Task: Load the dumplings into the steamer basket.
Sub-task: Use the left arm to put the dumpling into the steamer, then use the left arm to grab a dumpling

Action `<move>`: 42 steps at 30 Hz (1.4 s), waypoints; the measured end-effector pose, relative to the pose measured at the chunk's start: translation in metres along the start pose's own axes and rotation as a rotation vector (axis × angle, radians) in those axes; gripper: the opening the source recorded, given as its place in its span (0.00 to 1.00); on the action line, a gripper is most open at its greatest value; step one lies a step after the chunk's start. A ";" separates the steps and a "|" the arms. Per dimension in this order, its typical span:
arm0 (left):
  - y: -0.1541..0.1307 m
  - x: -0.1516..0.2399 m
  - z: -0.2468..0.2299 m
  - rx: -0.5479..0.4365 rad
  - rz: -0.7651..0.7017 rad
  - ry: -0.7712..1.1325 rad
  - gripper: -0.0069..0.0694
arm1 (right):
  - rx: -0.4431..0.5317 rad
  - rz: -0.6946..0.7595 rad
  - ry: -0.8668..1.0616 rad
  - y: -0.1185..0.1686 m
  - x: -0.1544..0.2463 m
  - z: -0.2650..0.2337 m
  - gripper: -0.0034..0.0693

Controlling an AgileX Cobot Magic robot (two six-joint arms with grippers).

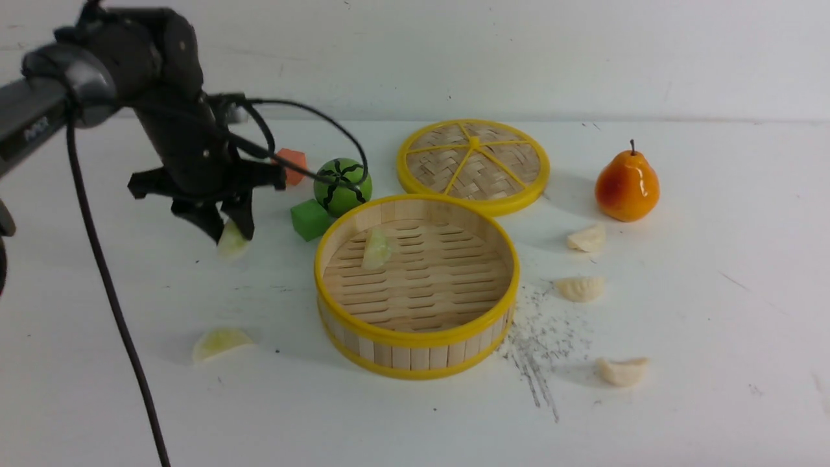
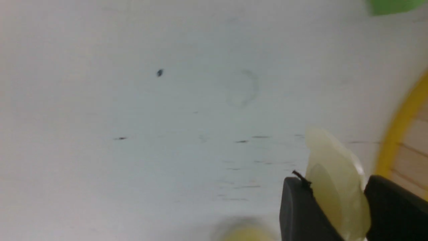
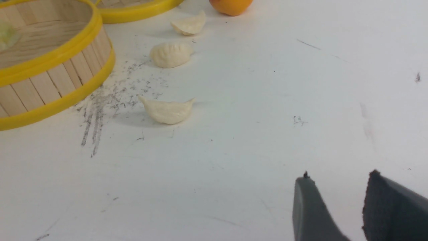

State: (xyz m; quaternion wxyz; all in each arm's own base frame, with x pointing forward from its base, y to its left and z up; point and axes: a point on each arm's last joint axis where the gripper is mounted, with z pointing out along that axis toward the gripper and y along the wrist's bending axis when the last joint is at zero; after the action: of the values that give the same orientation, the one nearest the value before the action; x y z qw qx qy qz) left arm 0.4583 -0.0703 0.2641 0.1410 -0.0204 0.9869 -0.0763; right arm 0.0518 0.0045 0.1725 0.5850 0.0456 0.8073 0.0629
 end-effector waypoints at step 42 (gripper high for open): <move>-0.111 0.024 -0.027 0.021 0.201 -0.102 0.60 | 0.000 0.000 0.000 0.000 0.000 0.000 0.38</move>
State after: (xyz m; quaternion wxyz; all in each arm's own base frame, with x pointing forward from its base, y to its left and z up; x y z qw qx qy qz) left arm 0.4292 -0.1772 0.3006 0.1983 0.0764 0.9746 -0.0711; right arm 0.0518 0.0045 0.1725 0.5848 0.0456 0.8074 0.0629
